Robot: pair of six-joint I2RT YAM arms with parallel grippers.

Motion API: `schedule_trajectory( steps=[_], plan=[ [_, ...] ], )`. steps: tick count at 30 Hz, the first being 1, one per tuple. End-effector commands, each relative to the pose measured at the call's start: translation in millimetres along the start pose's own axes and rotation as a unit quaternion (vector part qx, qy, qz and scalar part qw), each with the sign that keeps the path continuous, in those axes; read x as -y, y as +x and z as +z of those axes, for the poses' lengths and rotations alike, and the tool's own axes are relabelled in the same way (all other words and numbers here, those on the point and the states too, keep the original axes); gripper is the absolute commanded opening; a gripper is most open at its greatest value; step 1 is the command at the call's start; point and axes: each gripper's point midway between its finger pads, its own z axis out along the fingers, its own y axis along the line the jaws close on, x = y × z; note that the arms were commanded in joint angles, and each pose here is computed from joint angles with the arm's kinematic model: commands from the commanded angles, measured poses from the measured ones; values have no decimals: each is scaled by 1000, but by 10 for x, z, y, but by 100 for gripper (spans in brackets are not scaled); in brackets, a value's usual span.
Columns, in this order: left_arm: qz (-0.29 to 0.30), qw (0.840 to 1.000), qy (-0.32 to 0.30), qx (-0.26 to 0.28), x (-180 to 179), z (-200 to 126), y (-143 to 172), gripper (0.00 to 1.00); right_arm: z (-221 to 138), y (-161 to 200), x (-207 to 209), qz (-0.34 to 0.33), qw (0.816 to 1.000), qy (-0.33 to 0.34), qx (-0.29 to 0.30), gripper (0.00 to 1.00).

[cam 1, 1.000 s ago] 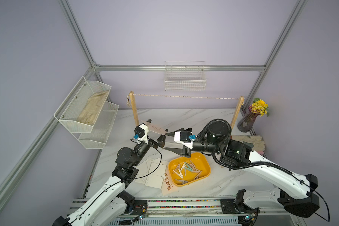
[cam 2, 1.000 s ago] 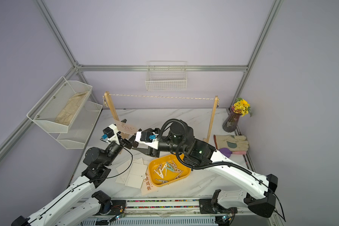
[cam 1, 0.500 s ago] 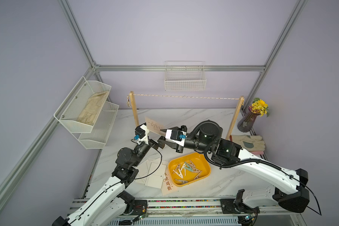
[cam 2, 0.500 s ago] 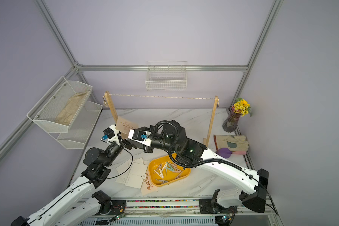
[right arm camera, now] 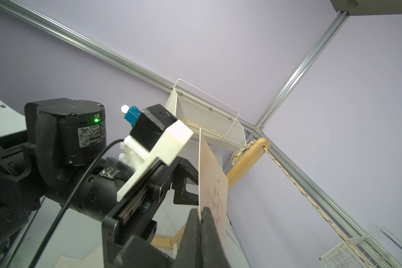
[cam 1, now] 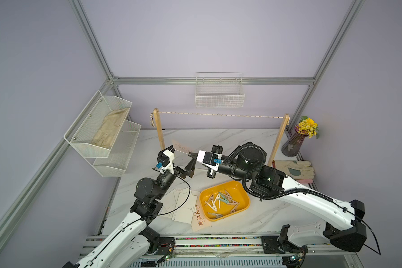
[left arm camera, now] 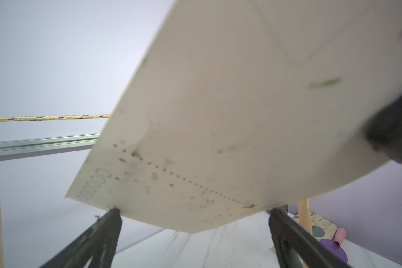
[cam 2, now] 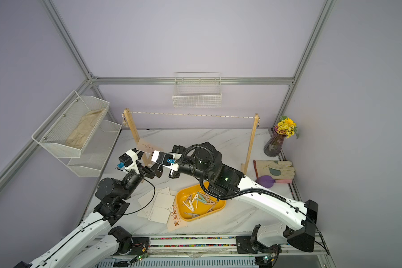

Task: Remove the postcards from the strings
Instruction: Place the postcard on the postcard.

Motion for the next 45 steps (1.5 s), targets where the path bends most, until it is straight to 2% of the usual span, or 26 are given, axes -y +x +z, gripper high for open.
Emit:
schedule_trajectory(
  steps=[1,6,11,14,17,20,24,29,33,36,42,45],
  plan=[
    [6,1000,-5,18,-2,-97,-70,100,-19,-74,100,-12,999,31,14,0],
    [27,999,2,34,42,-353,-256,100,-63,-104,401,8,995,104,-2,0],
    [67,996,-33,49,-48,-696,-491,100,-62,89,614,48,987,149,-29,0],
    [85,992,-75,61,-175,-878,-659,100,-77,217,708,88,982,164,-38,0],
    [95,982,-139,80,-376,-1053,-843,100,-2,470,686,148,976,149,-60,0],
    [110,972,-191,85,-536,-1156,-944,100,43,680,520,242,963,96,-72,0],
    [124,964,-220,83,-624,-1196,-981,100,71,957,146,360,929,20,-85,0],
    [144,958,-229,91,-640,-1180,-1037,100,85,1310,-228,451,885,-20,-111,0],
    [170,954,-228,95,-625,-1181,-1140,100,144,1522,-497,501,855,-58,-123,0],
    [175,952,-229,101,-623,-1187,-1186,100,243,1731,-706,544,825,-86,-130,0],
    [184,960,-193,84,-521,-1088,-1069,100,540,2213,-1081,612,765,-132,-152,0],
    [186,962,-185,76,-500,-1050,-1012,100,661,2444,-1229,625,749,-141,-167,0]
  ],
)
